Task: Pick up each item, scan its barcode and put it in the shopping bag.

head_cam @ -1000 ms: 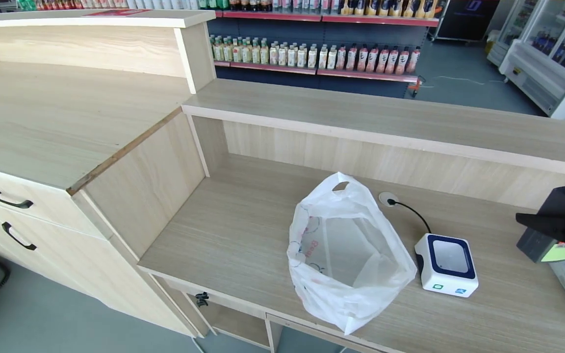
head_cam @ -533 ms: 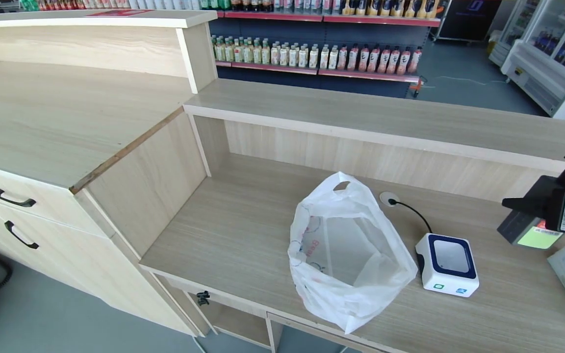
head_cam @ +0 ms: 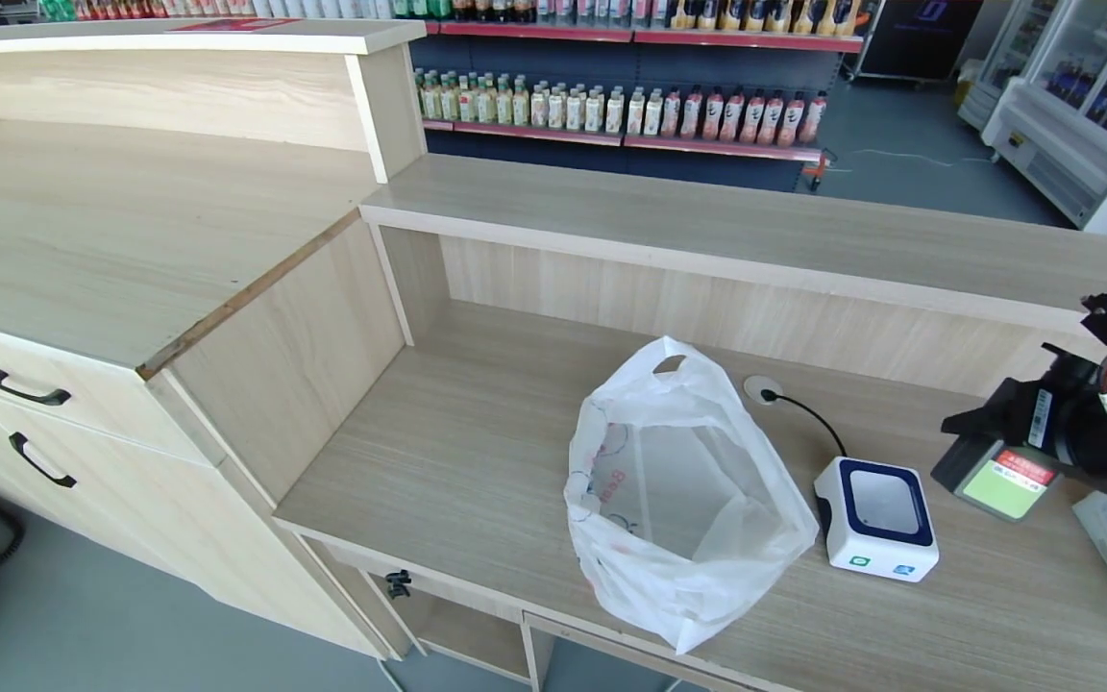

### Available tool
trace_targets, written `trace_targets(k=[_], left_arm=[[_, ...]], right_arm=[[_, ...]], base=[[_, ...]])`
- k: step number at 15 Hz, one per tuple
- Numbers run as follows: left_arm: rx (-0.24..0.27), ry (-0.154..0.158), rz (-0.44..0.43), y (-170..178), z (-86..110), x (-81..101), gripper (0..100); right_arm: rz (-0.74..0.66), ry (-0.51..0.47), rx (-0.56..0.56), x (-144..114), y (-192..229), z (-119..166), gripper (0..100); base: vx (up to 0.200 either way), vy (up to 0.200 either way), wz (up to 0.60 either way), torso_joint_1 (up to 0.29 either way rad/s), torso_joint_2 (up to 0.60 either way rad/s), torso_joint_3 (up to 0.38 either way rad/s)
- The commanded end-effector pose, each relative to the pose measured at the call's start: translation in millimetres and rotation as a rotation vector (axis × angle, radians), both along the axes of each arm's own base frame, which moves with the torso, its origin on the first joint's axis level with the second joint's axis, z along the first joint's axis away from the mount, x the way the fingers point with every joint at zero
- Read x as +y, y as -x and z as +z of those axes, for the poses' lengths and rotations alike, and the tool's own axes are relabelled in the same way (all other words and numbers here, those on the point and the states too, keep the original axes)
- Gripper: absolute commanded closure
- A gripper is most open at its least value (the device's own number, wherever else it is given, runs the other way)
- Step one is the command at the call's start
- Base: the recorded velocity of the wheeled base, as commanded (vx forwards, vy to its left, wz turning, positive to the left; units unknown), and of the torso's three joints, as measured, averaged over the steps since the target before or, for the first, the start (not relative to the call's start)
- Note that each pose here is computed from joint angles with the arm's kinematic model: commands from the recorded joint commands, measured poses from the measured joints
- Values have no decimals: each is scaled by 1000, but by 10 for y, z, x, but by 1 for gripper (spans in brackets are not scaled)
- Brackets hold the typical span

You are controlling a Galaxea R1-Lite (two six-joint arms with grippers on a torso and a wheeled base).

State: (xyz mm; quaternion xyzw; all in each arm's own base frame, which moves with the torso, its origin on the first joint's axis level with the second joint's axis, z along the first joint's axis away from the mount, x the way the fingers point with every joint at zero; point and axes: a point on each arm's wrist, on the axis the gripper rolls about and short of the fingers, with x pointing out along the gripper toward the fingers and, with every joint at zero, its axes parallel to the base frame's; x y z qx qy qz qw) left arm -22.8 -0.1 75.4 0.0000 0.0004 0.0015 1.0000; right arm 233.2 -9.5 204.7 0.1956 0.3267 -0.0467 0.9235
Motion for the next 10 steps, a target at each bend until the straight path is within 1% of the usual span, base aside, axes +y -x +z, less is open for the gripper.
trace_targets(k=[1, 4, 10], left_arm=[[1, 0, 0, 0, -1, 0, 0], [1, 0, 2, 0, -1, 0, 0], [1, 0, 0, 0, -1, 0, 0]], right_arm=[[-14, -6, 48, -6, -133, -117, 100], [-63, 0, 82, -24, -387, -220, 100], [-39, 7, 134, 37, -634, -499, 100]], base=[[0, 0, 0, 0, 0, 0], [0, 0, 0, 0, 0, 0], [0, 0, 0, 0, 0, 0]])
